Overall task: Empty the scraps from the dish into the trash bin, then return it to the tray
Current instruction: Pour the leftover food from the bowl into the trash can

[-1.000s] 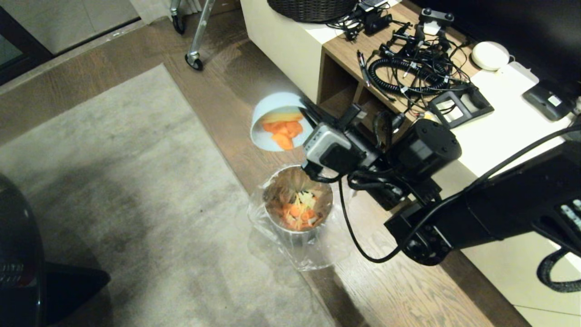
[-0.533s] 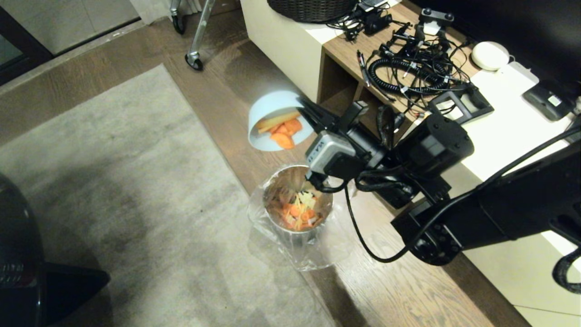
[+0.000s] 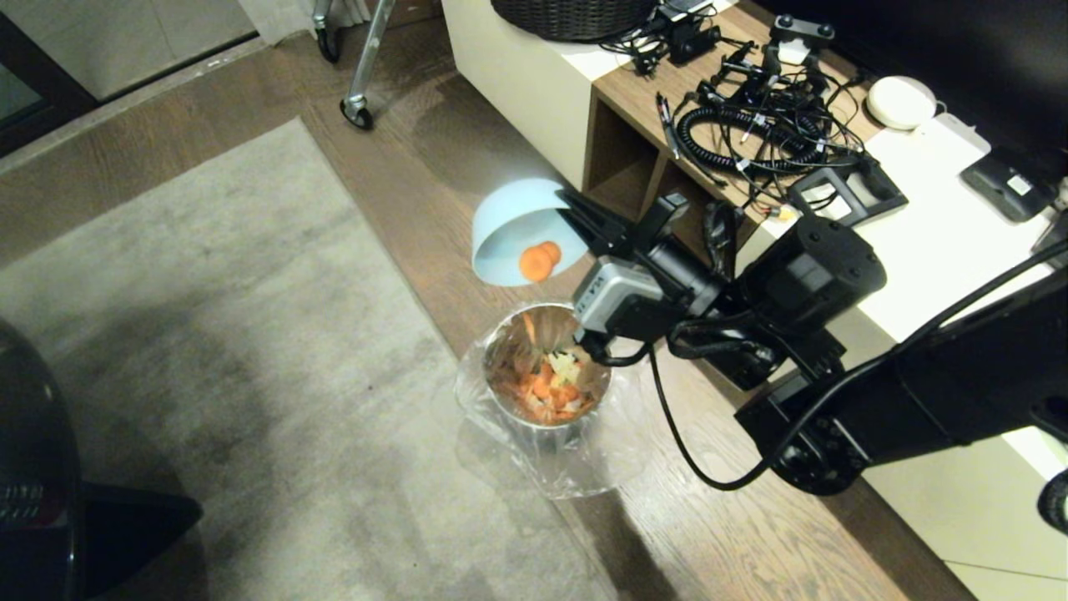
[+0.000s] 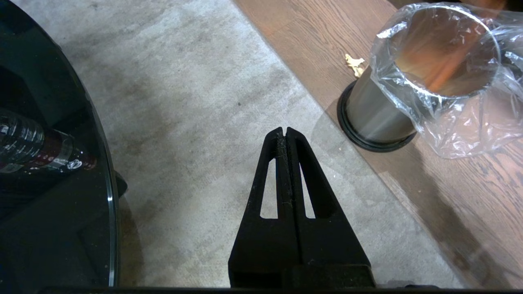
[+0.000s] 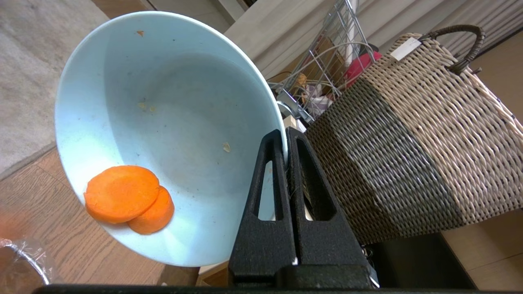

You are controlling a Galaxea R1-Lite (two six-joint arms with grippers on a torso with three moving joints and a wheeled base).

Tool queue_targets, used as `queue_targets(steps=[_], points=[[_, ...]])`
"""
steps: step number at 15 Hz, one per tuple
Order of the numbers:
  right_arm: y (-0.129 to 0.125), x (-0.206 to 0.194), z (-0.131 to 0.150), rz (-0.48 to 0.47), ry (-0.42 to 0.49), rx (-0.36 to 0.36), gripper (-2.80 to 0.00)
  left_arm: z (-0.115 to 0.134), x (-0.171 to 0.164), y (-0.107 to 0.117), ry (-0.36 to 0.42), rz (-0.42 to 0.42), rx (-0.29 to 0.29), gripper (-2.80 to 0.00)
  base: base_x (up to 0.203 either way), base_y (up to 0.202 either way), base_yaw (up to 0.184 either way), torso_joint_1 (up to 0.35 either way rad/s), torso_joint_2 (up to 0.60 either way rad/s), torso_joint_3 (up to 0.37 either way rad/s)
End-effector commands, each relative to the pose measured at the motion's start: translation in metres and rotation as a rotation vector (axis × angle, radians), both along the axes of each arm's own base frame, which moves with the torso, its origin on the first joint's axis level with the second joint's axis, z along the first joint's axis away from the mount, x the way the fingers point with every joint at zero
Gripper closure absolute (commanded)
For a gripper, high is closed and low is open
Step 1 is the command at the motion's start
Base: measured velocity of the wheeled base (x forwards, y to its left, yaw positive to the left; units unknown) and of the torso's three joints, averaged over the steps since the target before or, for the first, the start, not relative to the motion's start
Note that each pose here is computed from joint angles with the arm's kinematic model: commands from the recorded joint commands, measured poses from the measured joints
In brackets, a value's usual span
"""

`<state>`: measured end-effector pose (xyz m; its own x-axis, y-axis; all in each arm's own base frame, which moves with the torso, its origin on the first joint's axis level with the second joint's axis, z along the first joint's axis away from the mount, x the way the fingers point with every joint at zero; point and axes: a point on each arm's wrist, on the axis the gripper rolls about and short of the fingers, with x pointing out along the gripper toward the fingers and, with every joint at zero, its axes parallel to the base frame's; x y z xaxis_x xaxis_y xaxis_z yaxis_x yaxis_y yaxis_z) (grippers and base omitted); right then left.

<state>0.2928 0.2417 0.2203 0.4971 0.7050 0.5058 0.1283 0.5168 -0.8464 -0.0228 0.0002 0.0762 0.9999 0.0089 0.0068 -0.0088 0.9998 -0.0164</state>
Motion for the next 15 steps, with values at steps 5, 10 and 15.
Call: queue_targets(steps=[5, 10, 15], points=[[0.0, -0.001, 0.003, -0.002, -0.043, 0.027, 0.0, 0.0, 0.0, 0.0, -0.001, 0.0, 0.0, 0.0, 0.0, 0.0, 0.0, 0.0, 0.0, 0.0], [0.002, 0.001, 0.02, 0.0, -0.099, 0.068, 0.0, 0.0, 0.0, 0.0, -0.001, 0.0, 0.0, 0.0, 0.0, 0.0, 0.0, 0.0, 0.0, 0.0], [0.003, -0.002, 0.034, 0.045, -0.179, 0.06, 0.0, 0.0, 0.0, 0.0, -0.001, 0.0, 0.0, 0.0, 0.0, 0.0, 0.0, 0.0, 0.0, 0.0]])
